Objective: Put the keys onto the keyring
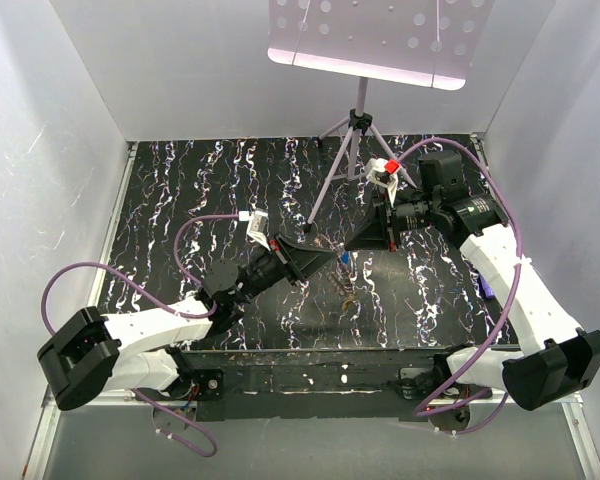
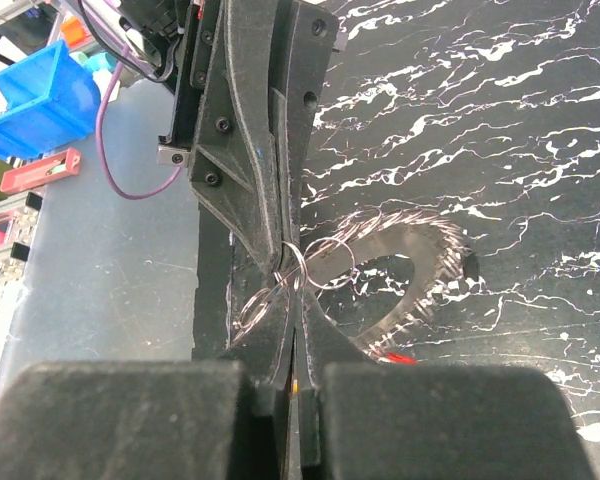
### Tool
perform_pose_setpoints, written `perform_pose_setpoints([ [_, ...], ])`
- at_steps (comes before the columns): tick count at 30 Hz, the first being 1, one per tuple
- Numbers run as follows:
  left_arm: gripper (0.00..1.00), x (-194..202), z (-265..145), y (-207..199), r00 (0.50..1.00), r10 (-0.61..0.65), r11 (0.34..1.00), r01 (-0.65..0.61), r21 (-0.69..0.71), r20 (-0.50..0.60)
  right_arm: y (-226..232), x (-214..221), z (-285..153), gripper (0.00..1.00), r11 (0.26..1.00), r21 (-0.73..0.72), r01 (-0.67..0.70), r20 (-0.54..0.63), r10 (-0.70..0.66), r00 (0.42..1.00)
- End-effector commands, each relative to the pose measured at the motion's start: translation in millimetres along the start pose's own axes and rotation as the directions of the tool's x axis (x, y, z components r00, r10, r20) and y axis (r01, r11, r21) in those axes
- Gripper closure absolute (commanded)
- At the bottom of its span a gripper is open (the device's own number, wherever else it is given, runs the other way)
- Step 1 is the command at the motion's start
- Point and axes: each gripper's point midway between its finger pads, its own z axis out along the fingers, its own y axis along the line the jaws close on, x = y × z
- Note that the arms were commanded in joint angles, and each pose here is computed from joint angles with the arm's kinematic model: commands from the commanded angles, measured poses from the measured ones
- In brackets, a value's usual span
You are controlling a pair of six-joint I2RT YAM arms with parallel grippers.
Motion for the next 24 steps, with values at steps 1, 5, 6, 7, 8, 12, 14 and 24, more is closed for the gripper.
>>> perform_pose_setpoints([
  [1,1.0,-31,2,-37,0.995,0.029,0.995,-0.038,0.097,0.091,12,-4,-1,0.99,0.999,-0.03,0.018,0.014,-0.018,1.0],
  [5,1.0,-35,1,-41,0.994,0.033,0.993,-0.046,0.112,0.108,4,-1,-1,0.99,1.0,0.013,0.007,0.005,-0.007,1.0],
  [6,1.0,-36,0,-43,0.993,0.034,0.991,-0.048,0.123,0.115,2,0,-1,0.99,1.0,0.02,0.004,0.002,-0.004,1.0],
  [7,1.0,-38,0,-44,0.992,0.036,0.99,-0.052,0.128,0.123,2,1,-1,0.99,1.0,0.022,0.0,0.003,0.0,1.0],
  [8,1.0,-39,0,-44,0.991,0.037,0.99,-0.053,0.128,0.127,2,2,-1,0.99,1.0,0.025,-0.004,0.002,0.004,1.0],
  [12,1.0,-44,2,-46,0.988,0.042,0.989,-0.062,0.136,0.146,7,3,1,0.99,1.0,-0.008,-0.028,0.018,0.028,0.999],
  [14,1.0,-43,3,-46,0.989,0.038,0.988,-0.06,0.144,0.146,12,2,2,0.99,0.998,-0.041,-0.046,0.031,0.047,0.998],
  [24,1.0,-36,3,-38,0.99,0.028,0.988,-0.049,0.147,0.142,23,2,3,0.9,0.989,-0.109,-0.098,0.046,0.103,0.994],
])
